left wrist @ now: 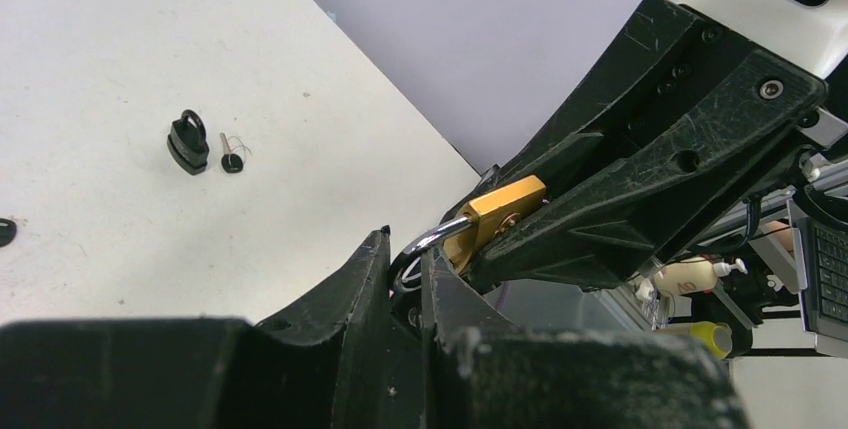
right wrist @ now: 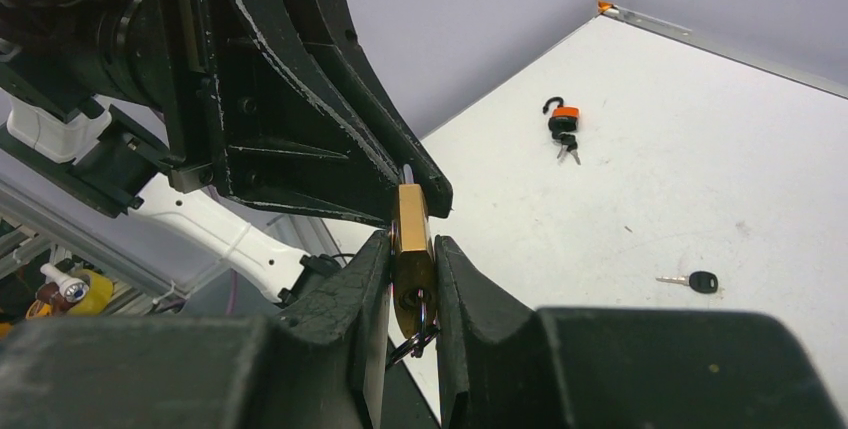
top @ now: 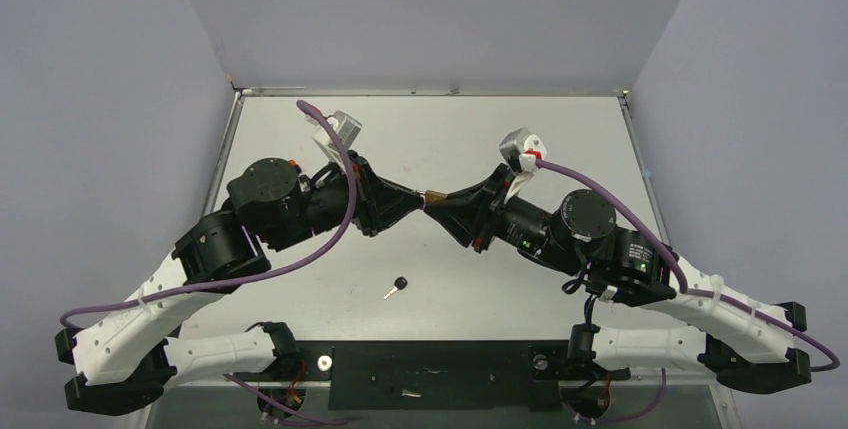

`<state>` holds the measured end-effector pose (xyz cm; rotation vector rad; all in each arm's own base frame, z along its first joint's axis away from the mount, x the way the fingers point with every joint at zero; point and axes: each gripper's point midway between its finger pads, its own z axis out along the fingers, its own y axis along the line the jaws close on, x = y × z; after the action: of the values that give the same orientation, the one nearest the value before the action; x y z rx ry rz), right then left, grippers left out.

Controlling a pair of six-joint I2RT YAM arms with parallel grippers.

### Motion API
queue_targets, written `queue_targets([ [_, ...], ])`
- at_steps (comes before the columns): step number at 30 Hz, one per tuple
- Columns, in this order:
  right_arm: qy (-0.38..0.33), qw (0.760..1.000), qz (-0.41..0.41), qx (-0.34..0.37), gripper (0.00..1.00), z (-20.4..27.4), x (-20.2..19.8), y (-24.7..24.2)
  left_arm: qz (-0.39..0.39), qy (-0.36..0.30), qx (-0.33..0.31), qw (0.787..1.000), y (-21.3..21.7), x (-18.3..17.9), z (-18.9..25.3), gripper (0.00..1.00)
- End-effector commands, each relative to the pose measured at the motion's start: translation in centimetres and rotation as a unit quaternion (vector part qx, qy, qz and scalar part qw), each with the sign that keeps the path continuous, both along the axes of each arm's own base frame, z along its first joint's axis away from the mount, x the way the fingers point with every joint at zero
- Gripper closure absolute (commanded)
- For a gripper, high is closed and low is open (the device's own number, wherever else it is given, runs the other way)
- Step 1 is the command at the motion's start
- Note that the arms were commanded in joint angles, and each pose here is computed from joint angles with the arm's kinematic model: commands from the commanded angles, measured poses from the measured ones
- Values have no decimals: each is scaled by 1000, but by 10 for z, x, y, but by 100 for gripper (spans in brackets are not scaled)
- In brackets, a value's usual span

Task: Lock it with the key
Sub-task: Lock the lock.

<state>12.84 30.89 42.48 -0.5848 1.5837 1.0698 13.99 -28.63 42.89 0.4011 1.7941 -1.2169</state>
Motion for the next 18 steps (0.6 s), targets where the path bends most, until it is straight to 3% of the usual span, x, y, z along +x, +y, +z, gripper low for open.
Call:
queue_targets([
  [1, 7, 1000, 4, -17, 100, -14, 0, 12, 0, -23, -18, 1000, -8, 2, 12, 93],
  [5, 8, 1000, 2, -19, 100, -13, 1, 13, 9, -27, -3, 1000, -8, 6, 6, 100],
  [15, 15, 999, -29, -41, 100, -17, 13, 21, 19, -54, 57, 997, -29, -2, -3, 100],
  [18, 23, 997, -49, -62, 100, -28, 20, 25, -10, -61, 38, 997, -41, -19, 16, 100],
])
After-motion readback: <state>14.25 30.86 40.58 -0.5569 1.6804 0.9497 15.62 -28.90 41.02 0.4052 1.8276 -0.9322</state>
